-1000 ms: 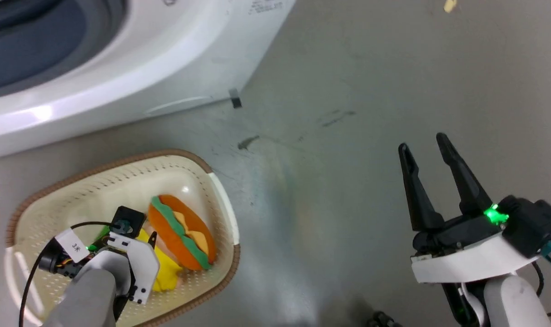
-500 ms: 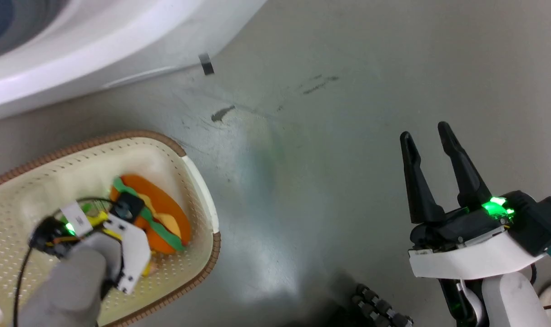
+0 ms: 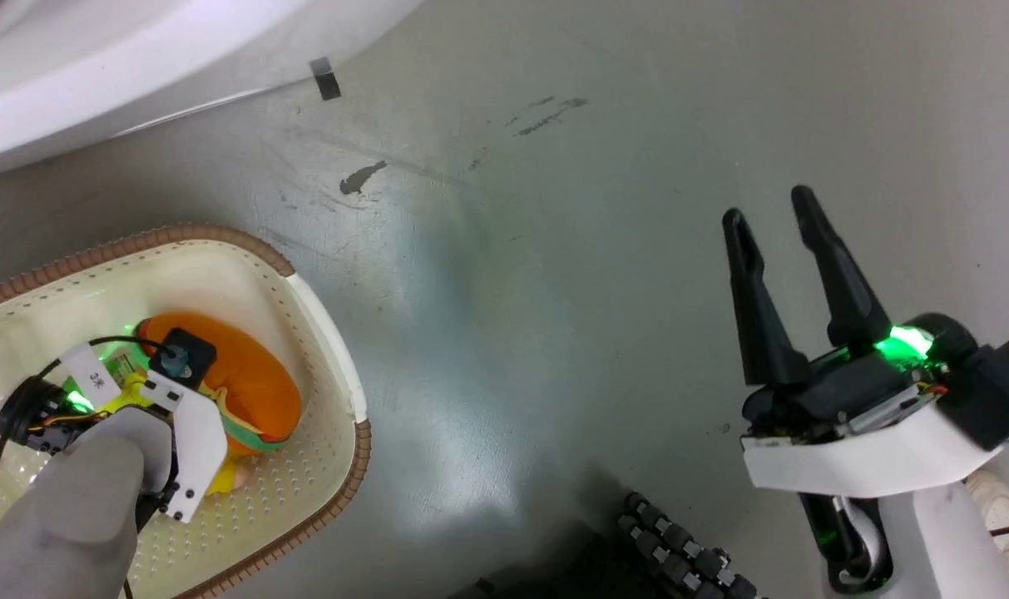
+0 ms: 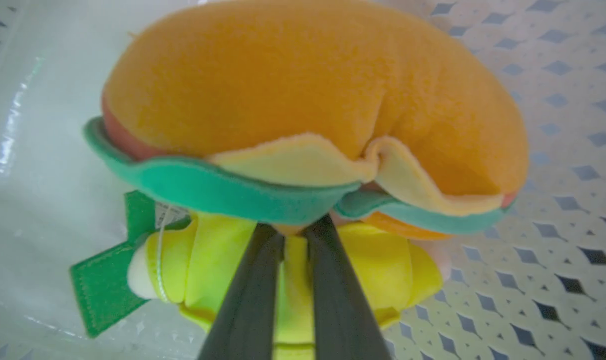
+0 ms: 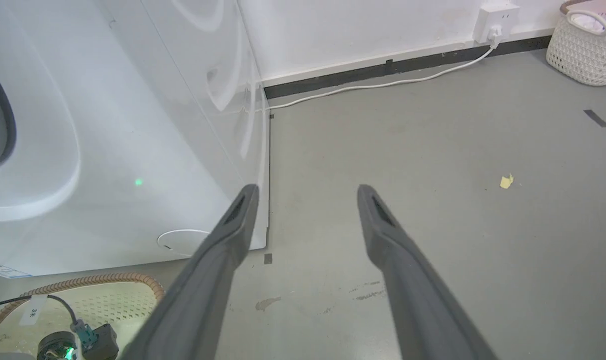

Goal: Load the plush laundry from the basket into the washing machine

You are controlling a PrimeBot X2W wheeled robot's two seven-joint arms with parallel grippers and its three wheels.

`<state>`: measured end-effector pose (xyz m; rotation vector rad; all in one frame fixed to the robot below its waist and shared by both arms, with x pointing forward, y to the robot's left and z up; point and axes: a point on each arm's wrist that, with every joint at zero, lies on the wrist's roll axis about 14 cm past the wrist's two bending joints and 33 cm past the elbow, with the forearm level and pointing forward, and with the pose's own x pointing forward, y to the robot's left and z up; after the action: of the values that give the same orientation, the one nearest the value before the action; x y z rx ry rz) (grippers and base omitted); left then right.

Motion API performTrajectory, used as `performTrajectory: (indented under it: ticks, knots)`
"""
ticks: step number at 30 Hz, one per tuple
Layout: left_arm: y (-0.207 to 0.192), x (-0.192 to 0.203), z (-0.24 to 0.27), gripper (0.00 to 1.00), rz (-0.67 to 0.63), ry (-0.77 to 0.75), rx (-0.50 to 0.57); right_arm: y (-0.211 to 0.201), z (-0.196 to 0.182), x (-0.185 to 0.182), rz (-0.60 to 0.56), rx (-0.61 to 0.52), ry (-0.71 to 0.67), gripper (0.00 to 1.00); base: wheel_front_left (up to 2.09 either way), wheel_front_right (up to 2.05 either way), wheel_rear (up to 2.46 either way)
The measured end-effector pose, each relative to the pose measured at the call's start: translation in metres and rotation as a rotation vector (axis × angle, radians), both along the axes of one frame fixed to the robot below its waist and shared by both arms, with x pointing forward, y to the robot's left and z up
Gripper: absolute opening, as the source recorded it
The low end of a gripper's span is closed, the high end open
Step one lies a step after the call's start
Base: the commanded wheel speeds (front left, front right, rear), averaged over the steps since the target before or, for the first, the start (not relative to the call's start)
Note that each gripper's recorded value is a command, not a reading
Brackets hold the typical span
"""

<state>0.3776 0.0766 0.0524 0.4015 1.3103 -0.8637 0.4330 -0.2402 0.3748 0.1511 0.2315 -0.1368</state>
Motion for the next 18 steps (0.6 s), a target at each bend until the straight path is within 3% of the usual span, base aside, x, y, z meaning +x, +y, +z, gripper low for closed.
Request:
performTrajectory:
  ticks: [7,18]
  knots:
    - [0.002,0.011,0.024,0.0,0.06,-0.064,-0.021,0.0,0.021,0.004,0.01,-0.02,-0.064,1.0,0.0,0.0,0.0]
    - [-0.001,0.017,0.115,0.0,0.213,-0.279,-0.161,0.005,0.077,-0.014,0.022,-0.058,-0.188,1.0,0.0,0.0,0.0]
